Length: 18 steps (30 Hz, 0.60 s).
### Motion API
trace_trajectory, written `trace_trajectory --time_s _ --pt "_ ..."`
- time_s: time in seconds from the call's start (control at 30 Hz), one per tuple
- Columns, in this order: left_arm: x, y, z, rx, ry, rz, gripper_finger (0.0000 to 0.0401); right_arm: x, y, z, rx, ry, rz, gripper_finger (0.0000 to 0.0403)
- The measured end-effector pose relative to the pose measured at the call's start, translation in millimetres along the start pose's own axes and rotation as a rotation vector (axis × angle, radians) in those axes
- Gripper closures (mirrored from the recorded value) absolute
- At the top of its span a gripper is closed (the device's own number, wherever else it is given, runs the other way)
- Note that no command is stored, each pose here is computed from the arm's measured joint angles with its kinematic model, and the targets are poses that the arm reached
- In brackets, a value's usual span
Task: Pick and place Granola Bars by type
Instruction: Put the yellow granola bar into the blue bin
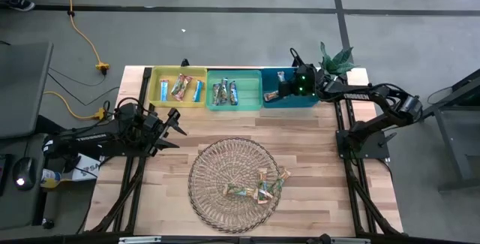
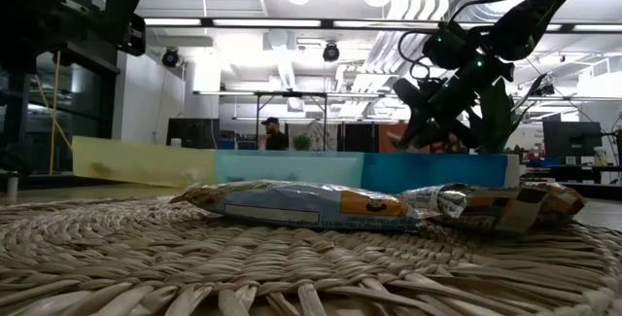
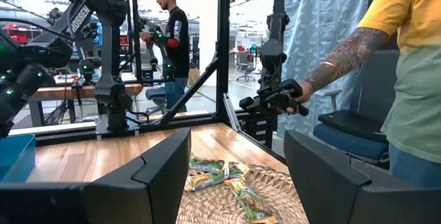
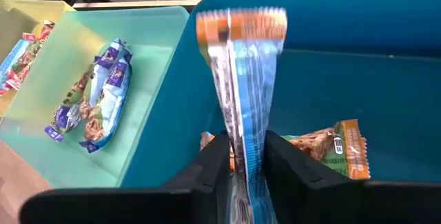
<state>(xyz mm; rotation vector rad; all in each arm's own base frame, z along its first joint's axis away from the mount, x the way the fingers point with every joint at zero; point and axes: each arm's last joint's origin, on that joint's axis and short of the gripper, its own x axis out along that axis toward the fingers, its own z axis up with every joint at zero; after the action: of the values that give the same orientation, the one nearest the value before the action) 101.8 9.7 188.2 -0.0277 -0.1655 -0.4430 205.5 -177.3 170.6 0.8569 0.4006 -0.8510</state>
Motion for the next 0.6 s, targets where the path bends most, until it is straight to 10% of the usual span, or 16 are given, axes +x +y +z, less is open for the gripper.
trace_trajectory --time_s 0.33,0.6 --pt "0 0 0 0.000 0.000 0.000 0.0171 0 3 1 -0.032 -0.007 0.039 0.0293" --pt "0 0 0 0.000 0.000 0.000 0.0171 -8 30 22 -0.172 -0.155 0.441 0.0289"
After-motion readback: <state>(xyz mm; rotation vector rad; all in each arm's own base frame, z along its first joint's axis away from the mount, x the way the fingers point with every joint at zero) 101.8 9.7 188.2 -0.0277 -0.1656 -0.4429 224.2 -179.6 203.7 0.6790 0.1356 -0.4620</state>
